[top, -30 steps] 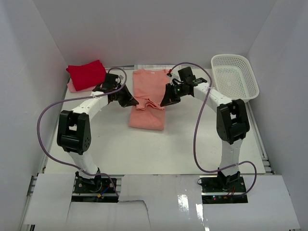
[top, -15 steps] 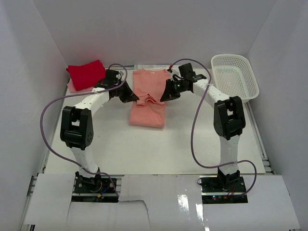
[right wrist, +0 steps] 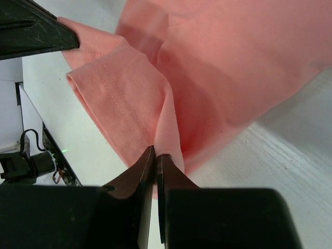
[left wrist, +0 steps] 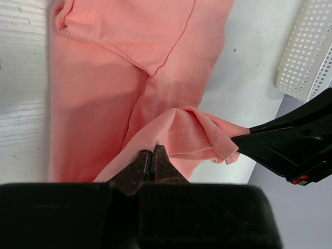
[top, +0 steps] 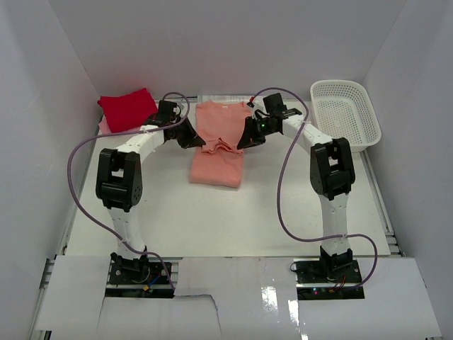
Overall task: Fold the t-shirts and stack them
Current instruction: Fold the folded rectangular tshirt in 1/3 of the way
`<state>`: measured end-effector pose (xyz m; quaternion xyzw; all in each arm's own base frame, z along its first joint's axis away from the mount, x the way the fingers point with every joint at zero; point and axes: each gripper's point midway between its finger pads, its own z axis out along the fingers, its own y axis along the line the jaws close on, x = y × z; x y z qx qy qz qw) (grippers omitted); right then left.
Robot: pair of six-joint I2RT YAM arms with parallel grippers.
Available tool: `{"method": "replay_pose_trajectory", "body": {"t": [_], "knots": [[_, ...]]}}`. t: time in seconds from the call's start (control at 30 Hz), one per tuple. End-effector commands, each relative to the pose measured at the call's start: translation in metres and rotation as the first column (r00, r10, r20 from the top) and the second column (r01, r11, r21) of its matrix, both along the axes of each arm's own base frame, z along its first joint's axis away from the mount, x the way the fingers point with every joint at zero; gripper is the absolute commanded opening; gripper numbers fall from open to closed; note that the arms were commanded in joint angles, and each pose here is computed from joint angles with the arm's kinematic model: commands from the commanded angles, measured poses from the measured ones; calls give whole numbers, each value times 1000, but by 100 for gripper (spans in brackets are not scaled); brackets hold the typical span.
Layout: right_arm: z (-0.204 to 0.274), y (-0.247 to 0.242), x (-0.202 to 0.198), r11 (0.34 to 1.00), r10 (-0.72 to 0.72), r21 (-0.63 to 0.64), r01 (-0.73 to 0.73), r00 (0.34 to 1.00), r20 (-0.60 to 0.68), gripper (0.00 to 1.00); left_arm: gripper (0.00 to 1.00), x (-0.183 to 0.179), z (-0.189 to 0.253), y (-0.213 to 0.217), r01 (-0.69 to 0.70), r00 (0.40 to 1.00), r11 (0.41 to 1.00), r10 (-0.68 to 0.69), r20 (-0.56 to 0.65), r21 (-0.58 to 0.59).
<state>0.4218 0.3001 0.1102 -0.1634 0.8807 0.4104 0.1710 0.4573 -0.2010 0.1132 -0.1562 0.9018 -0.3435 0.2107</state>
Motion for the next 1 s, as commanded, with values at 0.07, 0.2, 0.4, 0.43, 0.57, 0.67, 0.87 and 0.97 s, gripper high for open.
{"method": "replay_pose_trajectory", "body": {"t": [0.07,0.2,0.4,0.43,0.57,0.67,0.87,0.97], "knots": [[8,6,17,998,31,45,-33,998,49,8,0,19,18,-6,34,997,999,-31,74,-39],[7,8,23,998,33,55,-35,998,50,8,0,23,15,-5,27,997,999,-24,73,-33],[4,8,32,997,30,63,-34,998,52,8,0,27,15,-4,19,997,999,-17,79,-26],[4,8,34,997,30,67,-33,998,53,8,0,27,15,-5,20,997,999,-18,79,-26],[2,8,42,997,23,70,-27,998,56,9,0,29,13,-4,14,997,1000,-12,77,-26],[-2,7,47,997,15,77,-18,999,45,9,0,30,10,-3,5,998,999,-3,64,-34],[-12,3,57,996,-4,88,1,999,38,13,5,34,10,-1,-13,998,999,16,63,-45],[-14,2,64,995,-16,97,12,999,39,29,24,35,9,-1,-28,998,998,32,61,-60]]}}
